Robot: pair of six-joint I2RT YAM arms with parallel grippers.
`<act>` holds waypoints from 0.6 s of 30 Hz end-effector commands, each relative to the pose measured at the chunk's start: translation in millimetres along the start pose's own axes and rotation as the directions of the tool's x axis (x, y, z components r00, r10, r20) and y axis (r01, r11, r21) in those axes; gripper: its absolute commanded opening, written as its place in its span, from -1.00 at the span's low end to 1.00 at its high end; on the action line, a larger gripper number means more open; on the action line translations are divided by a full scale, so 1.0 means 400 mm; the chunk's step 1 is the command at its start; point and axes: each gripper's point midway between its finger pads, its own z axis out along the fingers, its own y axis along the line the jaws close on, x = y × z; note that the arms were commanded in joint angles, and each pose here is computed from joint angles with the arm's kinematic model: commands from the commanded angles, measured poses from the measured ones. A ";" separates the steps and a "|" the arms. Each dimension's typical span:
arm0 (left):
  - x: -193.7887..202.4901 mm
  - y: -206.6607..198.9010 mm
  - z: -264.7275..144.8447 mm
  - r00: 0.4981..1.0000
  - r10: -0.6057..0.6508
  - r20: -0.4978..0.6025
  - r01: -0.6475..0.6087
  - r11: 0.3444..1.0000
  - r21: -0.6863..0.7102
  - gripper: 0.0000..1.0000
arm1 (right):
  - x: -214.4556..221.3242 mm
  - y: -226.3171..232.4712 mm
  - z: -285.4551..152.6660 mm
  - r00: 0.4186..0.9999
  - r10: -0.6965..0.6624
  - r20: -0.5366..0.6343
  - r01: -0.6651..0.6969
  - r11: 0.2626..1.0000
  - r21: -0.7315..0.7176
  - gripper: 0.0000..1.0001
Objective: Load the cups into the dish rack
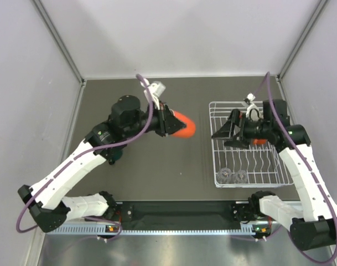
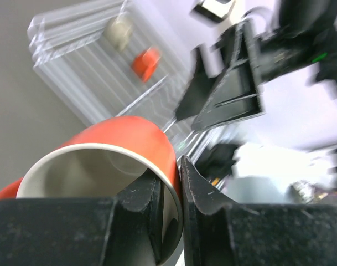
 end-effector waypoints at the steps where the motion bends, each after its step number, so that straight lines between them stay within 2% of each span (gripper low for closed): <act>1: -0.236 -0.211 -0.128 0.923 -0.034 0.383 -0.104 0.936 0.336 -1.00 | -0.054 0.200 -0.075 0.992 -0.068 0.105 0.092 0.964 -0.249 0.99; 5: -0.288 -0.227 -0.149 0.890 -0.181 0.418 -0.018 0.903 0.429 -1.00 | -0.074 0.309 -0.132 0.977 -0.110 0.180 0.171 0.914 -0.367 0.99; 8: -0.299 -0.232 -0.138 0.868 -0.327 0.375 0.100 0.853 0.512 -1.00 | -0.079 0.373 -0.165 0.962 -0.148 0.229 0.236 0.874 -0.425 0.99; 9: -0.300 -0.235 -0.135 0.854 -0.403 0.330 0.176 0.819 0.546 -1.00 | -0.083 0.381 -0.169 0.959 -0.148 0.240 0.242 0.869 -0.431 0.99; 11: -0.289 -0.230 -0.118 0.838 -0.465 0.285 0.233 0.778 0.583 -1.00 | -0.090 0.411 -0.182 0.954 -0.150 0.259 0.260 0.845 -0.467 0.99; 12: -0.302 -0.251 -0.139 0.819 -0.506 0.269 0.239 0.729 0.641 -1.00 | -0.087 0.425 -0.185 0.953 -0.153 0.263 0.267 0.835 -0.481 1.00; 14: -0.293 -0.238 -0.131 0.798 -0.552 0.243 0.282 0.697 0.659 -1.00 | -0.093 0.452 -0.198 0.943 -0.166 0.288 0.295 0.817 -0.494 1.00; 18: -0.300 -0.224 -0.135 0.712 -0.683 0.162 0.408 0.590 0.696 -1.00 | -0.102 0.463 -0.191 0.920 -0.223 0.321 0.356 0.819 -0.451 1.00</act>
